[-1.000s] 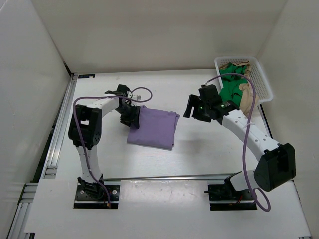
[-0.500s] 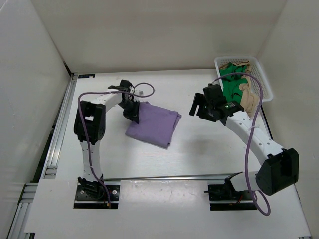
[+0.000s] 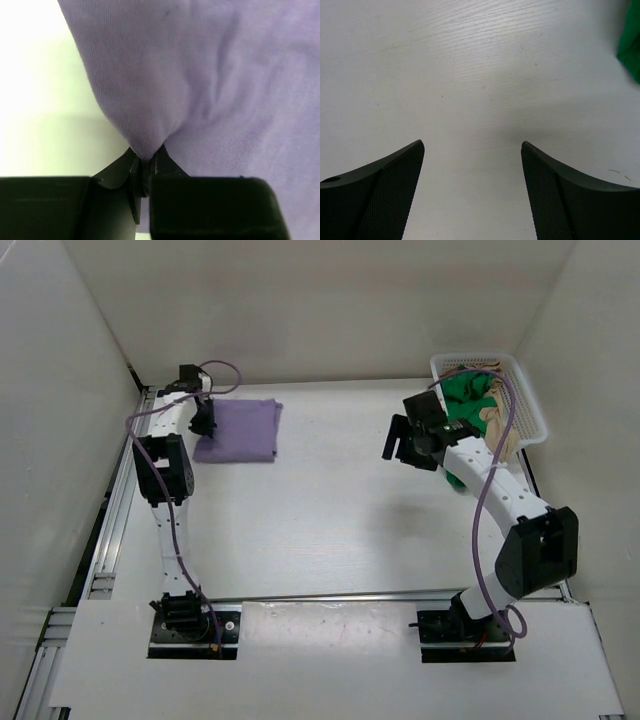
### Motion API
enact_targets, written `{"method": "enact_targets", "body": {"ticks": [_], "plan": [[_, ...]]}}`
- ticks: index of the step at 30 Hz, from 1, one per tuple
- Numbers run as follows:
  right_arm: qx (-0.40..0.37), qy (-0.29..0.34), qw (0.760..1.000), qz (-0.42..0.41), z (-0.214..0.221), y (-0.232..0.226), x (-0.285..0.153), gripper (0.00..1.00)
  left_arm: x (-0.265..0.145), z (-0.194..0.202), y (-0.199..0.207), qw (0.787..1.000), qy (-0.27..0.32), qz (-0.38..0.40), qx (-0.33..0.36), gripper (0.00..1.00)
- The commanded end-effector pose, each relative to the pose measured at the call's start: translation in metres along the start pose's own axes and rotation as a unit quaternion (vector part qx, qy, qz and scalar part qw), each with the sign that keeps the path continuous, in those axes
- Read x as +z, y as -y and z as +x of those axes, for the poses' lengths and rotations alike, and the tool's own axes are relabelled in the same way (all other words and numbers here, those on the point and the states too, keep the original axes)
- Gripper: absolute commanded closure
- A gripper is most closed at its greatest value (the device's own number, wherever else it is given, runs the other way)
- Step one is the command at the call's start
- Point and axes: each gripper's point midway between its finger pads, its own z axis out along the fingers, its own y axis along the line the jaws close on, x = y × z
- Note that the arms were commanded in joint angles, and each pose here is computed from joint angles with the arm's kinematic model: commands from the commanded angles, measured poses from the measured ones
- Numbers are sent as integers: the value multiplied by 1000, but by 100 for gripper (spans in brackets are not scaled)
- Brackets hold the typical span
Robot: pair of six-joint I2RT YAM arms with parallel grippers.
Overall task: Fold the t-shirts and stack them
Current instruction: Put the neatly folded tshirt into the corner of the board with the left arm
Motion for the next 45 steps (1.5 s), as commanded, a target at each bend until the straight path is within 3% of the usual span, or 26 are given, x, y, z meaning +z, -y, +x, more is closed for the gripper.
{"method": "enact_targets", "body": {"ticks": [1,10,21,22,24,27,31,36,38,41,42,44,45], "plan": [[-15,-3,1000,17,-13,0,-3,18,-10,-61,-59,988,97,-115,-23,90],[-30,-25,998,41,-27,-6,9,18,16,-91,-147,960,162,-213,-81,90],[-43,-45,997,52,-35,-11,18,18,34,-112,-192,930,229,-262,-115,90],[-42,-40,997,49,-38,-13,16,18,33,-110,-199,929,228,-266,-118,87],[-41,-36,997,46,-42,-15,14,18,30,-107,-207,926,227,-275,-124,68],[-47,-40,997,48,-40,-14,18,18,26,-106,-214,918,228,-297,-130,29],[-47,-49,997,42,-36,-16,21,19,-9,-132,-231,884,279,-341,-154,16],[-49,-32,997,41,-45,-20,14,19,-52,-155,-235,859,330,-352,-171,13],[-49,-20,998,43,-54,-19,11,19,-62,-154,-236,857,329,-357,-173,13],[-27,31,998,43,-95,-10,-7,18,-97,-153,-204,874,331,-322,-152,9],[-13,60,997,42,-117,-7,-18,18,-146,-168,-180,871,365,-295,-144,6],[29,89,994,58,-148,22,-23,15,-148,-152,-144,901,353,-228,-109,0],[45,113,991,59,-166,31,-31,15,-199,-158,-123,894,389,-199,-99,0]]}}
